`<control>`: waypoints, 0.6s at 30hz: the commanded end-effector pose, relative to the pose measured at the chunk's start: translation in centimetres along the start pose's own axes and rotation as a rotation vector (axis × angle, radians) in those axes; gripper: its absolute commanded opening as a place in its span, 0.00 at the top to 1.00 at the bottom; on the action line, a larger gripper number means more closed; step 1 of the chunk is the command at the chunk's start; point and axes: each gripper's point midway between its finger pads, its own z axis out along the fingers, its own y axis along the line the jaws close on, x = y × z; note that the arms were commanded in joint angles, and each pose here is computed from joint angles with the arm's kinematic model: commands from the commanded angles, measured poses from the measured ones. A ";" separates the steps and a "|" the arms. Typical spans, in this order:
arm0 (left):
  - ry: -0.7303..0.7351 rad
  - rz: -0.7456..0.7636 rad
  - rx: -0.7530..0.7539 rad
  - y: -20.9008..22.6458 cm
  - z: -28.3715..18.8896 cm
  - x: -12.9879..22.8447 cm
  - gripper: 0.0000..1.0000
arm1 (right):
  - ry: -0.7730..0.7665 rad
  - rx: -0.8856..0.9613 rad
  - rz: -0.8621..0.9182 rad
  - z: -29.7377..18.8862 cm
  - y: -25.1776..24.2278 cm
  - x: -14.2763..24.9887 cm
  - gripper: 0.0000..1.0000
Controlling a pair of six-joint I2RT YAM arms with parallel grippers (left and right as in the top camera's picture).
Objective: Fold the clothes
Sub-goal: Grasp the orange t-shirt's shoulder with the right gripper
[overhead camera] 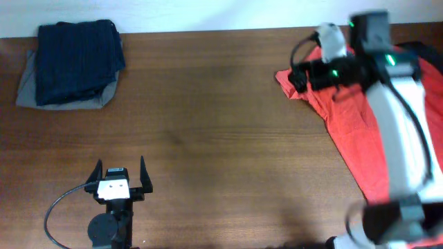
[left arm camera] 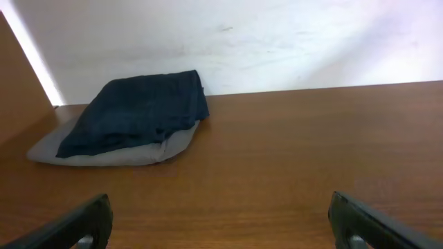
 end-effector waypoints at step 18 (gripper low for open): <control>-0.001 0.012 -0.010 0.2 0.0 0.1 0.01 | 0.317 0.186 -0.083 15.3 -8.1 4.3 0.01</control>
